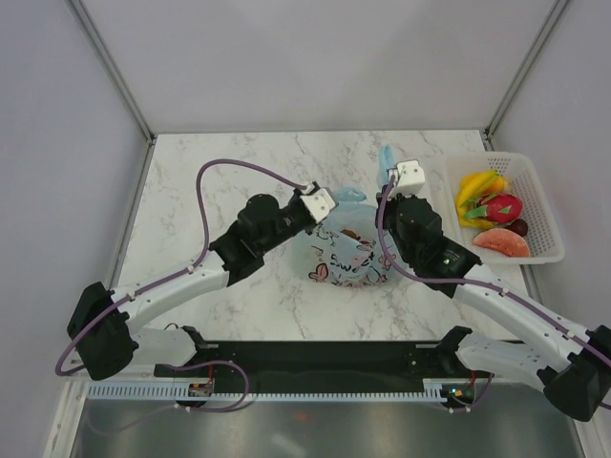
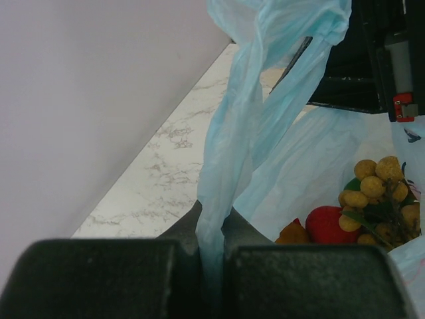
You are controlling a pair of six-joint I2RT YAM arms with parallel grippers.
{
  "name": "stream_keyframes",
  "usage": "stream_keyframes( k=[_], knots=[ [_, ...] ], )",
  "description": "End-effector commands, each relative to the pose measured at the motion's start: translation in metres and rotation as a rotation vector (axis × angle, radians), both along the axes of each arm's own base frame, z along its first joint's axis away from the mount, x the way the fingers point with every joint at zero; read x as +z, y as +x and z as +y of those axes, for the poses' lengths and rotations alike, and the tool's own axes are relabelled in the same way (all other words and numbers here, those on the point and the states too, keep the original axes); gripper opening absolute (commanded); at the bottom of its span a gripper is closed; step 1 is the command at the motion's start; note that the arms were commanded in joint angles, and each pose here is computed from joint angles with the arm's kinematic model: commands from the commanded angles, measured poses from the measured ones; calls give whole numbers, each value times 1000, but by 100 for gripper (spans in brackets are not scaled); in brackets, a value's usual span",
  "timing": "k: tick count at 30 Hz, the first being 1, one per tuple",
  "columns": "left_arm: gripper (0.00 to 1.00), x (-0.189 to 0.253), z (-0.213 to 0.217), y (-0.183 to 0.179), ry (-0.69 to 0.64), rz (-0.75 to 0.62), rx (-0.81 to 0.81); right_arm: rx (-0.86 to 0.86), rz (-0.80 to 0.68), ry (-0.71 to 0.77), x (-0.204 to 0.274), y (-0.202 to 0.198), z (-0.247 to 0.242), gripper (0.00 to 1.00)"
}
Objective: Place the fake fruits into the plastic bag and tie a complex knot
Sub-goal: Adjust the plastic bag at the center of the board.
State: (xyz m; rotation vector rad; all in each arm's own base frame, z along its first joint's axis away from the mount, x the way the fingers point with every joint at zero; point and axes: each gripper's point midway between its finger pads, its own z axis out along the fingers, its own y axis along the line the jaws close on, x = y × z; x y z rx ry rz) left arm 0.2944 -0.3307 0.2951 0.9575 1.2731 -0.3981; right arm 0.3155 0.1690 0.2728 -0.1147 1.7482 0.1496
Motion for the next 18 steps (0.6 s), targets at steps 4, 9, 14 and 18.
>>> stream_keyframes(
  k=[4,9,14,18],
  knots=[
    [2,16,-11,-21,98,-143,-169,128,-97,75,21,-13,12,0],
    [2,24,-17,-12,132,-195,-164,167,-145,96,22,-19,14,0],
    [2,46,-8,24,116,-219,-149,185,-207,128,35,-9,23,0],
    [2,89,-1,55,82,-224,-211,219,-204,163,49,17,37,0]
  ],
)
